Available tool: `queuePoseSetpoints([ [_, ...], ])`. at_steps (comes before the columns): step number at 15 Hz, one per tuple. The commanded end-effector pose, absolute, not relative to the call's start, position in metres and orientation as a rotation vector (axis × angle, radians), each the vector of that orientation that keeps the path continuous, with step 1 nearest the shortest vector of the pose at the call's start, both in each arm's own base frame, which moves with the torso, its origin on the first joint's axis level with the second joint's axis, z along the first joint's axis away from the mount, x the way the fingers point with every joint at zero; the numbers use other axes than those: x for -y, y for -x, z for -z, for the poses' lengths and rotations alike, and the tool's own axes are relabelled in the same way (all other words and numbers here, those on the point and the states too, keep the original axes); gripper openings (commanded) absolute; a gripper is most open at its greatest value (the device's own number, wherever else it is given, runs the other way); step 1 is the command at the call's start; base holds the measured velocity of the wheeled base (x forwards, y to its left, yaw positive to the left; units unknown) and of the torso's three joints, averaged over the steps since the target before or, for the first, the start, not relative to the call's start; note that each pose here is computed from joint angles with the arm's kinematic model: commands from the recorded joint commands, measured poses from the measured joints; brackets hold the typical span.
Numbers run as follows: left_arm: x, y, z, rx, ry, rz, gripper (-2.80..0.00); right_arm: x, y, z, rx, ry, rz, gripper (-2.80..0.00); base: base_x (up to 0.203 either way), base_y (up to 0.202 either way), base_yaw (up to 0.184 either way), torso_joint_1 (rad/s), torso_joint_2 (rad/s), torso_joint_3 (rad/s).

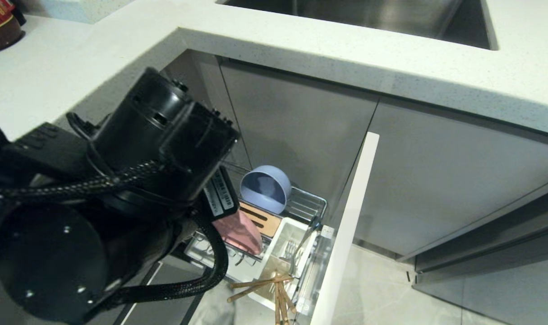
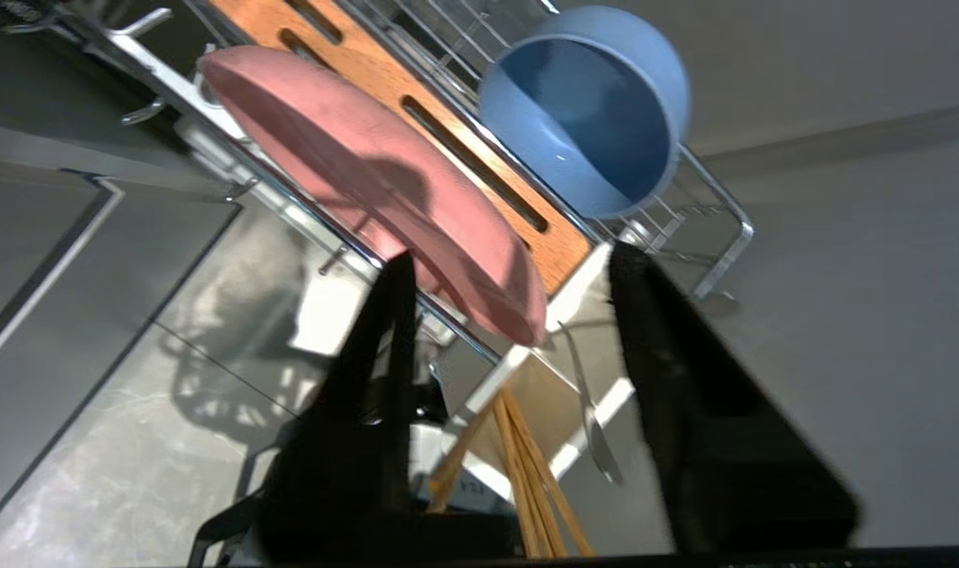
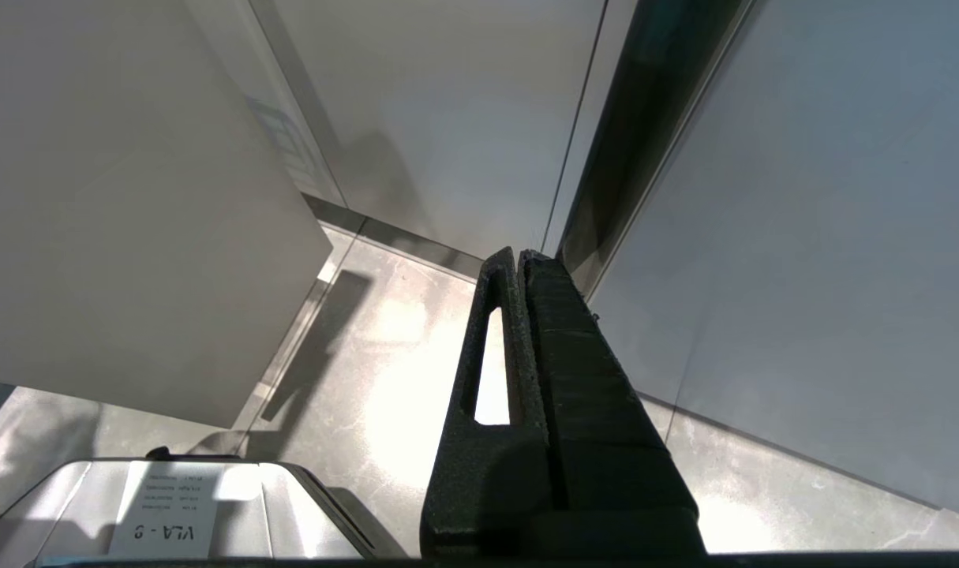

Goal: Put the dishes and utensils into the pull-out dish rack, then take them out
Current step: Take the plate out of the cupboard

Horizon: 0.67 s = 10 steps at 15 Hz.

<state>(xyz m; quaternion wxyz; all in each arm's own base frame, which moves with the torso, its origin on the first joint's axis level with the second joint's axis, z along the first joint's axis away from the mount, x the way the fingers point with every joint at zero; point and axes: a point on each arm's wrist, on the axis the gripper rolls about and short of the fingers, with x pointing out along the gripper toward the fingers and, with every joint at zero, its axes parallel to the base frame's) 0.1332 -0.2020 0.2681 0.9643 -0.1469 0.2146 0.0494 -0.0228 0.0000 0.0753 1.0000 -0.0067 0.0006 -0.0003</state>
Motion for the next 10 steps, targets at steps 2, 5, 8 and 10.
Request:
queuePoseSetpoints([
  [2, 0.218, -0.143, -0.247, -0.452, 0.259, -0.149, 0.00, 0.000, 0.023, -0.075, -0.001, 0.014, 0.001, -2.80, 0.000, 0.000, 0.000, 0.000, 0.00, 0.000],
  [5, 0.226, -0.156, -0.227, -0.454, 0.216, -0.214, 0.00, 0.000, 0.023, -0.075, -0.002, 0.014, 0.002, -2.80, 0.000, 0.000, 0.000, 0.000, 0.00, 0.000],
  [8, 0.232, -0.175, -0.210, -0.444, 0.212, -0.285, 0.00, 0.000, 0.023, -0.075, -0.002, 0.014, 0.002, -2.80, 0.000, 0.000, 0.000, 0.000, 0.00, 0.000],
  [10, 0.235, -0.184, -0.204, -0.433, 0.232, -0.300, 0.00, 0.000, 0.023, -0.075, -0.002, 0.014, 0.000, -2.80, 0.000, 0.000, 0.000, 0.000, 0.00, 0.000],
])
